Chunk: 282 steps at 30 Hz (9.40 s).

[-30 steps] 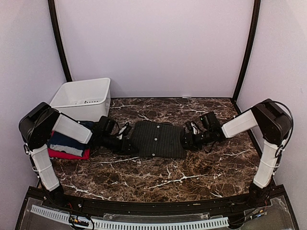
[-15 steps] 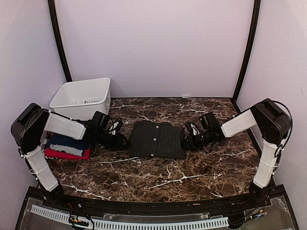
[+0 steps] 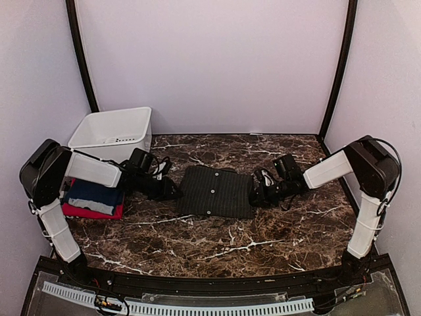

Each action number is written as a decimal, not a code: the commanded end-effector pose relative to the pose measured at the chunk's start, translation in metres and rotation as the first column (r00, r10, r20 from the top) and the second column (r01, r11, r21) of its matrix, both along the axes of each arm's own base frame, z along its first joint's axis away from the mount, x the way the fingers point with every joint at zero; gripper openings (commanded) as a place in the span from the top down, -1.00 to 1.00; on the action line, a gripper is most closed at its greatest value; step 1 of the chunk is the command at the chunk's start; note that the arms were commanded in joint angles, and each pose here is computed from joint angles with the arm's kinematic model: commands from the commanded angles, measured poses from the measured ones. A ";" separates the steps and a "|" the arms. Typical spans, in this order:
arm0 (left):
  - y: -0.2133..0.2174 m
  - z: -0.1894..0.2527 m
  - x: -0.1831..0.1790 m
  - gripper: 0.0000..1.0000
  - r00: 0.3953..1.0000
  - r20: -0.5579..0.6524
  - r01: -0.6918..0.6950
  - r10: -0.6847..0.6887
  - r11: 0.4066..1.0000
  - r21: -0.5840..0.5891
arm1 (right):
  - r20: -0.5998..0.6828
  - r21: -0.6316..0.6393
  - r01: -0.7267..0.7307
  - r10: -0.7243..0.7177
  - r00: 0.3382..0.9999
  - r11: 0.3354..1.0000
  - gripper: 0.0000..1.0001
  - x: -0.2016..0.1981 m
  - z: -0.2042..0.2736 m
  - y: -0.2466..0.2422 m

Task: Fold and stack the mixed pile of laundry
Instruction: Adjust the square-folded shirt at the center of the board.

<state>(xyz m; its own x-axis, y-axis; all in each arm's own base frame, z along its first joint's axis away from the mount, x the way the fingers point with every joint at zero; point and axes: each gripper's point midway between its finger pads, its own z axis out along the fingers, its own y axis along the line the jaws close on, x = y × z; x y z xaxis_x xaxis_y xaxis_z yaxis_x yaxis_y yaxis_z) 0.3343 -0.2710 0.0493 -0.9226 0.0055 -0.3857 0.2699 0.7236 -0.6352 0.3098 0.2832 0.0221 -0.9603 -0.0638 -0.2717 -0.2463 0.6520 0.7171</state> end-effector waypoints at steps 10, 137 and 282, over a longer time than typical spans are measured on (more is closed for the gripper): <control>0.013 0.028 0.012 0.28 0.995 0.097 -0.039 0.032 0.996 0.079 | 0.014 -0.019 -0.006 0.007 1.000 1.000 1.00 -0.001 0.003 -0.002; -0.008 0.000 0.010 1.00 0.999 0.008 0.051 -0.051 0.999 -0.019 | -0.049 0.108 -0.072 0.078 0.996 0.991 1.00 0.015 0.011 0.039; -0.039 0.080 -0.008 -0.65 0.885 0.436 0.089 -0.164 0.978 0.188 | 0.158 0.124 -0.073 0.053 0.986 0.990 0.02 0.003 0.102 -0.036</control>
